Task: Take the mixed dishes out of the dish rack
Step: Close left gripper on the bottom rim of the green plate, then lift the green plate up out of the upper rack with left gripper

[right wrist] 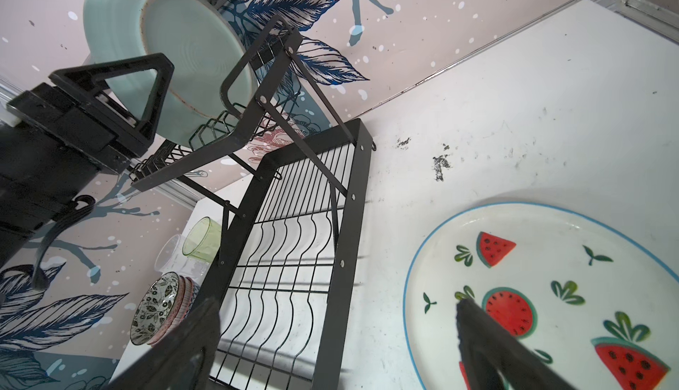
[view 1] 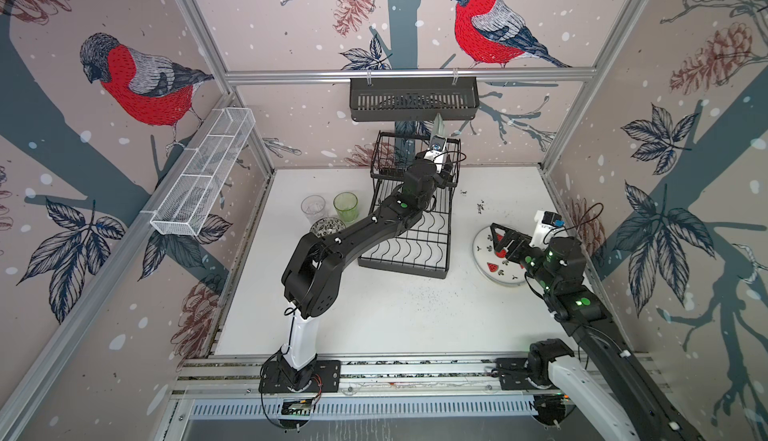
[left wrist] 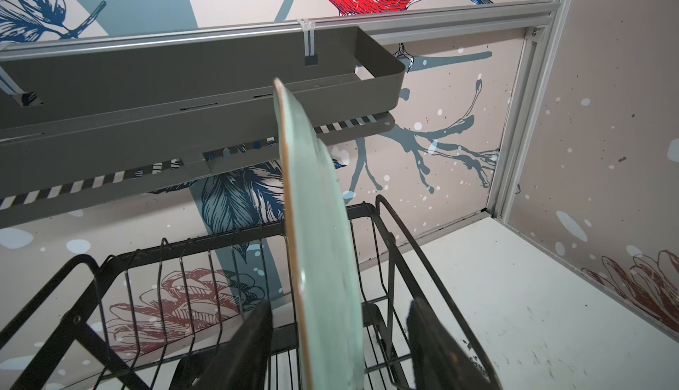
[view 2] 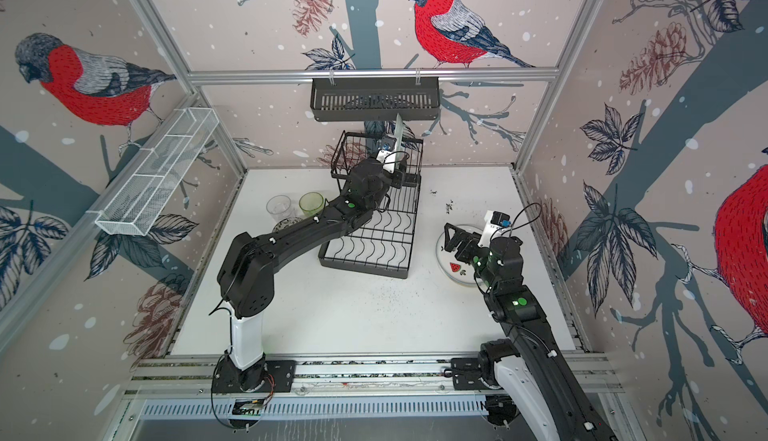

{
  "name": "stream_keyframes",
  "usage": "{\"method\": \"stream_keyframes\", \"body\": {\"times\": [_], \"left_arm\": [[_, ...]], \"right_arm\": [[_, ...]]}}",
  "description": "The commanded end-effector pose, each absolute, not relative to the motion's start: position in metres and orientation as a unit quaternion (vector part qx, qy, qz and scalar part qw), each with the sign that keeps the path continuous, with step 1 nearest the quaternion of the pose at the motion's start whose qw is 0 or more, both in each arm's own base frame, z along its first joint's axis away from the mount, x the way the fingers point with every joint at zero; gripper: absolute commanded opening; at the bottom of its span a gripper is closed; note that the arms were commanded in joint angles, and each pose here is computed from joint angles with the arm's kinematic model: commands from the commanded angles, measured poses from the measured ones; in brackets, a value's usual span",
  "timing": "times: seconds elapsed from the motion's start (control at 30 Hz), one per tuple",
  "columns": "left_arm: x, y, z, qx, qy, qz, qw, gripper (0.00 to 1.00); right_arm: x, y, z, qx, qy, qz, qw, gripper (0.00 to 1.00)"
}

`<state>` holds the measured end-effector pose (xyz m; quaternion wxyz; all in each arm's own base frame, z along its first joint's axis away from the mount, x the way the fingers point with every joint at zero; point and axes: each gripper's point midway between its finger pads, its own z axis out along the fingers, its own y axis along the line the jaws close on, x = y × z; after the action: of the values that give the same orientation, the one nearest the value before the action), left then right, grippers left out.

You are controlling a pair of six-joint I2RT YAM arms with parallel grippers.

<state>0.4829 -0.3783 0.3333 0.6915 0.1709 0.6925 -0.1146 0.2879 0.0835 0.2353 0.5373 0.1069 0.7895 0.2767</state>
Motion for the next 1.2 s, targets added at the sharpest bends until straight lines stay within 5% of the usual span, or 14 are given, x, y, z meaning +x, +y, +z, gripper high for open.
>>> {"method": "stream_keyframes", "body": {"times": [0.0, 1.17], "left_arm": [[0.485, -0.38, 0.342, 0.168, 0.679, -0.118, 0.705, 0.58], [0.494, -0.382, 0.351, 0.175, 0.67, -0.096, 0.715, 0.23]], "right_arm": [[0.29, 0.08, 0.236, 0.114, 0.787, 0.271, 0.543, 1.0], [0.3, 0.074, 0.222, 0.126, 0.8, 0.248, 0.531, 1.0]]}}
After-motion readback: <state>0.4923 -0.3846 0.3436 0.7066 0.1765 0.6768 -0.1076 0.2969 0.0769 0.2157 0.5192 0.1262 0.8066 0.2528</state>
